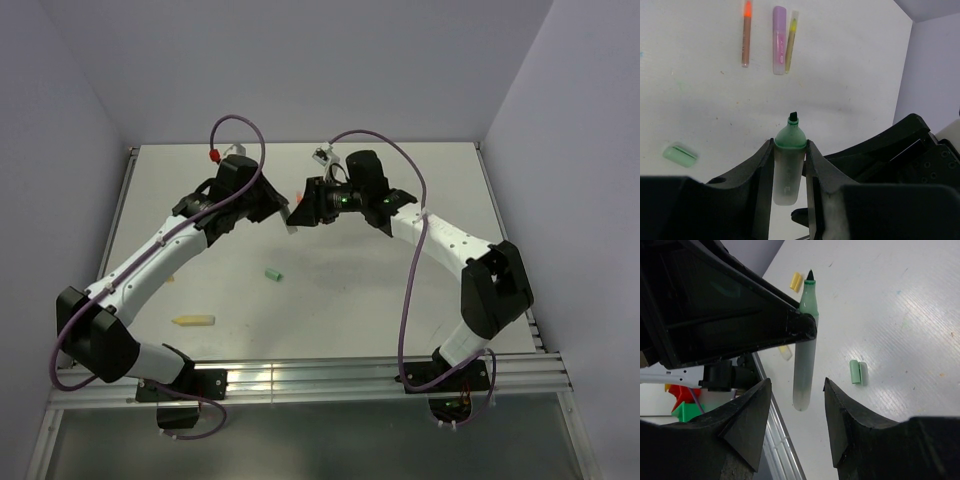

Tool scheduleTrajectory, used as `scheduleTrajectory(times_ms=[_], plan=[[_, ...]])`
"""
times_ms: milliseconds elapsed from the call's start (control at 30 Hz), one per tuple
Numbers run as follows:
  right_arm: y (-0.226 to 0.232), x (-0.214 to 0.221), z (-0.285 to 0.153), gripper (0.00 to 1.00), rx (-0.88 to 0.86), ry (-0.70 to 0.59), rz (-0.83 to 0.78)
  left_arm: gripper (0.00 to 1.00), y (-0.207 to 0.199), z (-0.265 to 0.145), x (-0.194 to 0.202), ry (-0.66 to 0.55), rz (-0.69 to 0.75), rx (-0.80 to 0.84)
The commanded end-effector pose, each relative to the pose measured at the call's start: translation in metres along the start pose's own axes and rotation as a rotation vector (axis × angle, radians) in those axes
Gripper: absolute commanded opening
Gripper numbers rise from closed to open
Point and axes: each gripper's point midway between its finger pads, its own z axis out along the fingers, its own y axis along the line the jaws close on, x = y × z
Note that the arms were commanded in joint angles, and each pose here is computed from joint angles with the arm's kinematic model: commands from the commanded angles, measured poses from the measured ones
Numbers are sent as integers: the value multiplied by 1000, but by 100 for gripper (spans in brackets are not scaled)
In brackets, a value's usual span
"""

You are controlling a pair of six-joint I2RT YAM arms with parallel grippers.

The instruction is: Insert the pens into the pen caps

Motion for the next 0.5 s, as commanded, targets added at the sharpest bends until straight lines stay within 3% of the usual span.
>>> scheduleTrajectory(times_ms=[0,467], plan=[[11,-18,5,54,-13,-38,-58,0,-30,-6,-13,-39,-24,86],[7,-14,10,49,10,-29,-46,0,-39,-2,-2,-21,-32,105]])
